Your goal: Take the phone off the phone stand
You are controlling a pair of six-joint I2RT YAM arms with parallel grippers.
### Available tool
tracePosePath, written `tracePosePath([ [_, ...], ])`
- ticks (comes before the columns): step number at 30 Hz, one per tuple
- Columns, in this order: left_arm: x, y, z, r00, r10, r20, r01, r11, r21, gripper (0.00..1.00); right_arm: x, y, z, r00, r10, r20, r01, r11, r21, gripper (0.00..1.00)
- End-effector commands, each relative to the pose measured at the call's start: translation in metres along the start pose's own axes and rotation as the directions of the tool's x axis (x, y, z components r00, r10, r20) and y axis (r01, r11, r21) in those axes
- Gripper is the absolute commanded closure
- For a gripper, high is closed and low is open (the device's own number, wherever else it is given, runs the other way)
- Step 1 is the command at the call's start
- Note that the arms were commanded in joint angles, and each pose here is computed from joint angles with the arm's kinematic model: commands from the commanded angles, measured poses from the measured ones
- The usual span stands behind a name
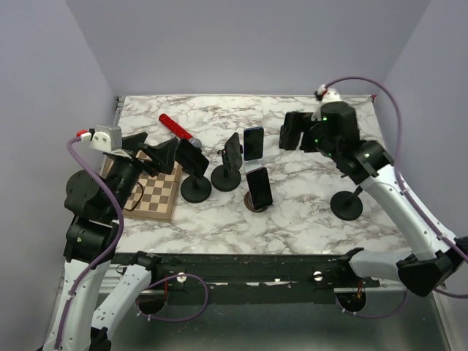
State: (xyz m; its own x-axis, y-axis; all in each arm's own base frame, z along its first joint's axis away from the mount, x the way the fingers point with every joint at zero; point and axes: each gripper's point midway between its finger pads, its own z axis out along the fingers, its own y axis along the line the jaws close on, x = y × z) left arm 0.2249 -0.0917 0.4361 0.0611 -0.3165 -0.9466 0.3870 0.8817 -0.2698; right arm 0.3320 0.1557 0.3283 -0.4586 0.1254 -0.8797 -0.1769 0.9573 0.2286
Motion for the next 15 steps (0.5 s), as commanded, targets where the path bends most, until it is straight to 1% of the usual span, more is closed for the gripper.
tracePosePath([
  [1, 0.009, -0.004, 0.006, 0.999, -0.016, -0.028, 0.017, 0.999, 0.030, 0.02, 0.065, 0.047, 0.007, 0.985, -0.063, -0.164, 0.048, 0.995, -0.090, 0.00],
  [4, 0.006, -0.004, 0.012, 1.000, -0.015, -0.016, 0.015, 0.999, 0.035, 0.02, 0.105, 0.067, 0.017, 0.967, -0.120, -0.224, 0.101, 0.991, -0.092, 0.00],
  [7, 0.011, -0.011, 0.023, 1.000, 0.002, -0.030, 0.001, 0.996, 0.090, 0.02, 0.131, 0.081, 0.021, 0.962, -0.120, -0.246, 0.094, 0.989, -0.114, 0.00],
  [12, 0.021, -0.016, 0.039, 0.999, -0.013, -0.047, 0.019, 0.991, 0.132, 0.01, 0.161, 0.093, 0.025, 0.960, -0.114, -0.255, 0.083, 0.988, -0.130, 0.00],
  [15, 0.027, -0.009, 0.044, 0.999, -0.028, -0.025, 0.031, 0.994, 0.106, 0.01, 0.179, 0.090, 0.029, 0.954, -0.126, -0.274, 0.097, 0.988, -0.117, 0.00],
])
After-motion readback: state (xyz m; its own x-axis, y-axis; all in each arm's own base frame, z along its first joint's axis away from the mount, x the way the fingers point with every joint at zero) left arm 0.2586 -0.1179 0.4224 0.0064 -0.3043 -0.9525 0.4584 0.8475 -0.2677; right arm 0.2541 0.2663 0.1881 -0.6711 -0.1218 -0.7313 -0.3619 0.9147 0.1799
